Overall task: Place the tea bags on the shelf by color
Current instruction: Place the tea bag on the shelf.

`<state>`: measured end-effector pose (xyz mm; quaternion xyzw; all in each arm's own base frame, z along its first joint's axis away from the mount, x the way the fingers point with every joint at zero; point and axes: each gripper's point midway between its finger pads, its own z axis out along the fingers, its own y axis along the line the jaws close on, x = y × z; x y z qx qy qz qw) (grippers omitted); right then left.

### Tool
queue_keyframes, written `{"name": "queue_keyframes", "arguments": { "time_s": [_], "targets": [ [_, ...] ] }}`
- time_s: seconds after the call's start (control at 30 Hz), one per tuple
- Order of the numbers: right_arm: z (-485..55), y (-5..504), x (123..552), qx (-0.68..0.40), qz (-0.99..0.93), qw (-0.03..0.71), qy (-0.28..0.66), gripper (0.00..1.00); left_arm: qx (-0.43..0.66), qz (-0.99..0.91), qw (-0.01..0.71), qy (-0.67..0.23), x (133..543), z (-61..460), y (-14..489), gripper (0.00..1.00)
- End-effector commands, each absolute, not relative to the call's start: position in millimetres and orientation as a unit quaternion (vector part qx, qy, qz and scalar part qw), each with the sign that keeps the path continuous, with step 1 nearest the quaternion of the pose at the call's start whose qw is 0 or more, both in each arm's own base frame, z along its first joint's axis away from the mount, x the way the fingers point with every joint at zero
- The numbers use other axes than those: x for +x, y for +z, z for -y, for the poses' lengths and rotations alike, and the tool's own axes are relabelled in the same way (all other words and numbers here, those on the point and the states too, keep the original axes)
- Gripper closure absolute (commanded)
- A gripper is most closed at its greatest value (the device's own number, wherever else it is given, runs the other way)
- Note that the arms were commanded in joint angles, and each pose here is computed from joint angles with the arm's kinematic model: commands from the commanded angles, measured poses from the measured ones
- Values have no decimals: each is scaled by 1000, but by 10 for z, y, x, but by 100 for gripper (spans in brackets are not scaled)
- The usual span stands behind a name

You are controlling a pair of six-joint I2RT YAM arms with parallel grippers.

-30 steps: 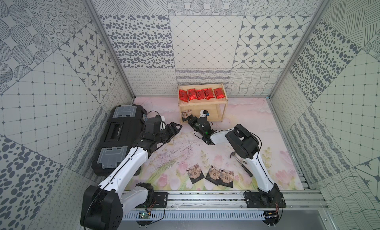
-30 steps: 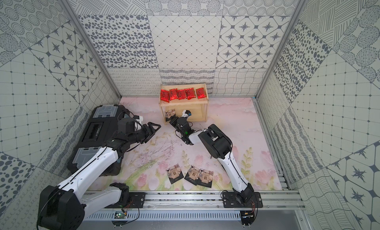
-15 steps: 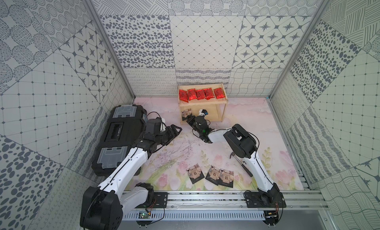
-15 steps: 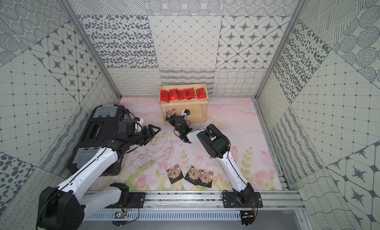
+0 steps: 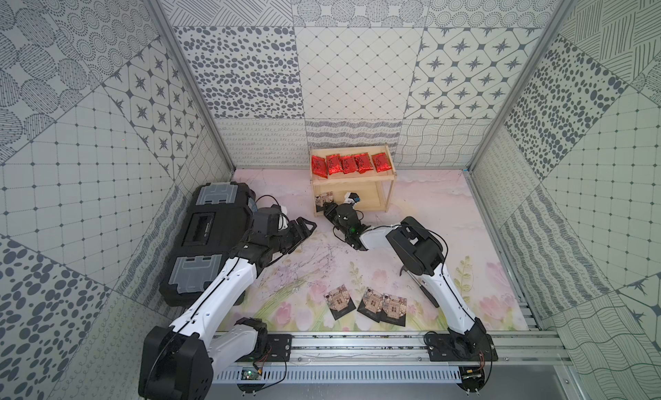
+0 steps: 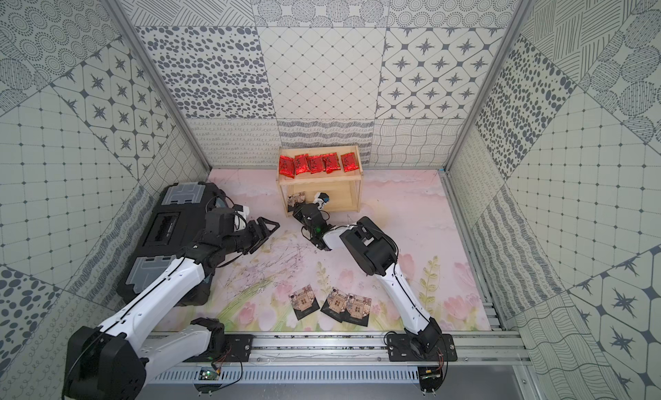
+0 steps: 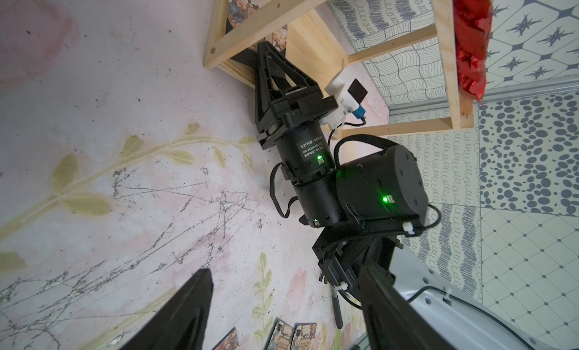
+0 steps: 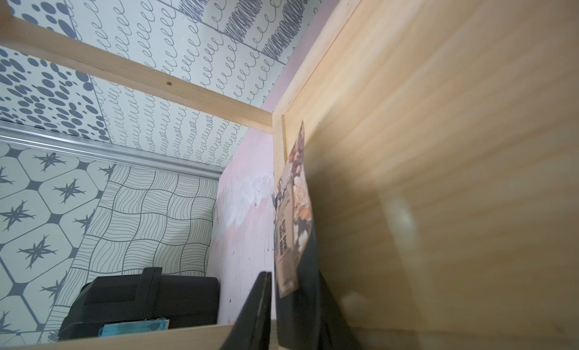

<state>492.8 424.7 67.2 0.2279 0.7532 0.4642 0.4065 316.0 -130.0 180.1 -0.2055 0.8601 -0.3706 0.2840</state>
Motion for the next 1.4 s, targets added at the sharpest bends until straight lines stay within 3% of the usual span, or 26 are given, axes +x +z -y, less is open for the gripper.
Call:
{"name": "queue_keyframes", "arguments": {
  "time_s": [0.0,0.2,0.6,1.17,1.37],
  "targets": [
    [-4276,638,4894,222,-760,405,456,65,-185,-860,297,-372,3164,1311,1848,22],
    [-4224,646,4815,234,-781,380,438,47,-185,-858,298,-376,3170,1319,1853,22],
    [-4185,619,4703,244,-815,330,408,34,-185,-856,301,-378,3172,1318,1882,22],
    [-4334,421,4673,231,-846,272,396,33,-183,-856,303,-378,3168,1323,1908,22],
    [-4327,399,4618,212,-878,242,353,32,-182,-855,304,-378,3169,1321,1920,22]
  ]
}}
